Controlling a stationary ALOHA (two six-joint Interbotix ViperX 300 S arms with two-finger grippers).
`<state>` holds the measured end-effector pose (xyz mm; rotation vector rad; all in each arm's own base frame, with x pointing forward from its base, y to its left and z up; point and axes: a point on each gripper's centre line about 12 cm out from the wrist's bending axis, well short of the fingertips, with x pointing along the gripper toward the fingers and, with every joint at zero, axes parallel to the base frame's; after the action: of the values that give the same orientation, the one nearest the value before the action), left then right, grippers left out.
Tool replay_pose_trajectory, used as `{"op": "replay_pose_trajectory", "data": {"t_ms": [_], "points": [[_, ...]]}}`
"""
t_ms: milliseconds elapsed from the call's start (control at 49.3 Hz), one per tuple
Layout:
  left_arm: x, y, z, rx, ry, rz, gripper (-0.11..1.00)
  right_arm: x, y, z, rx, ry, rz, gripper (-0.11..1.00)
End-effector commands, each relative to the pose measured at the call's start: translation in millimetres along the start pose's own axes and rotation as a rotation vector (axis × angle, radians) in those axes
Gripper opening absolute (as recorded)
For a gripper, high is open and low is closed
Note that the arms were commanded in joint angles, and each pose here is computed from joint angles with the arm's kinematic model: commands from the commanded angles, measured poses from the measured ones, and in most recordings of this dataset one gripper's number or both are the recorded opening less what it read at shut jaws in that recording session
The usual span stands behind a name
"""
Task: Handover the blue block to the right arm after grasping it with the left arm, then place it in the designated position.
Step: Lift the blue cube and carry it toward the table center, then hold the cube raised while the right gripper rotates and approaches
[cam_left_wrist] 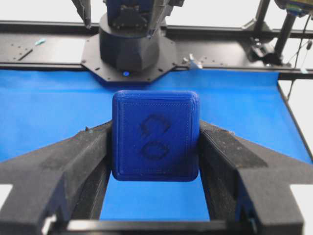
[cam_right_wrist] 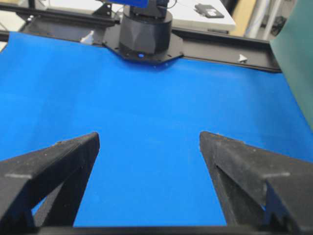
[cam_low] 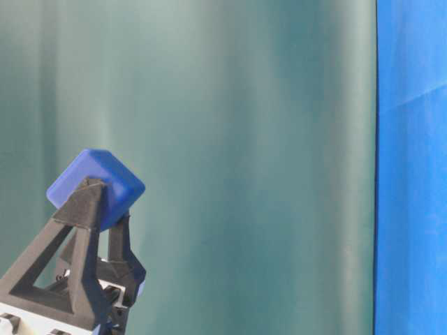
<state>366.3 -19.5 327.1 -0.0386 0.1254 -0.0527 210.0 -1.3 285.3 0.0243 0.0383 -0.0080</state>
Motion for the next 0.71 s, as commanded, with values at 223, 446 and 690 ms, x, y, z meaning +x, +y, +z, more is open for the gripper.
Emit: {"op": "replay_pose_trajectory", "data": {"t_ms": [223, 446, 690], "points": [[-2.8, -1.0, 12.6, -0.007, -0.043, -0.003, 0.46, 2.4, 0.4, 12.1, -0.014, -0.029, 0.002, 0.97], [-2.9, 1.8, 12.1, -0.010, -0.042, 0.005, 0.46, 3.7, 2.6, 21.6, -0.146, -0.034, 0.016, 0.97], [-4.7, 1.8, 11.4, -0.013, -0.040, 0.005, 0.46, 4.7, 5.9, 32.7, -0.373, -0.053, 0.034, 0.97]]}}
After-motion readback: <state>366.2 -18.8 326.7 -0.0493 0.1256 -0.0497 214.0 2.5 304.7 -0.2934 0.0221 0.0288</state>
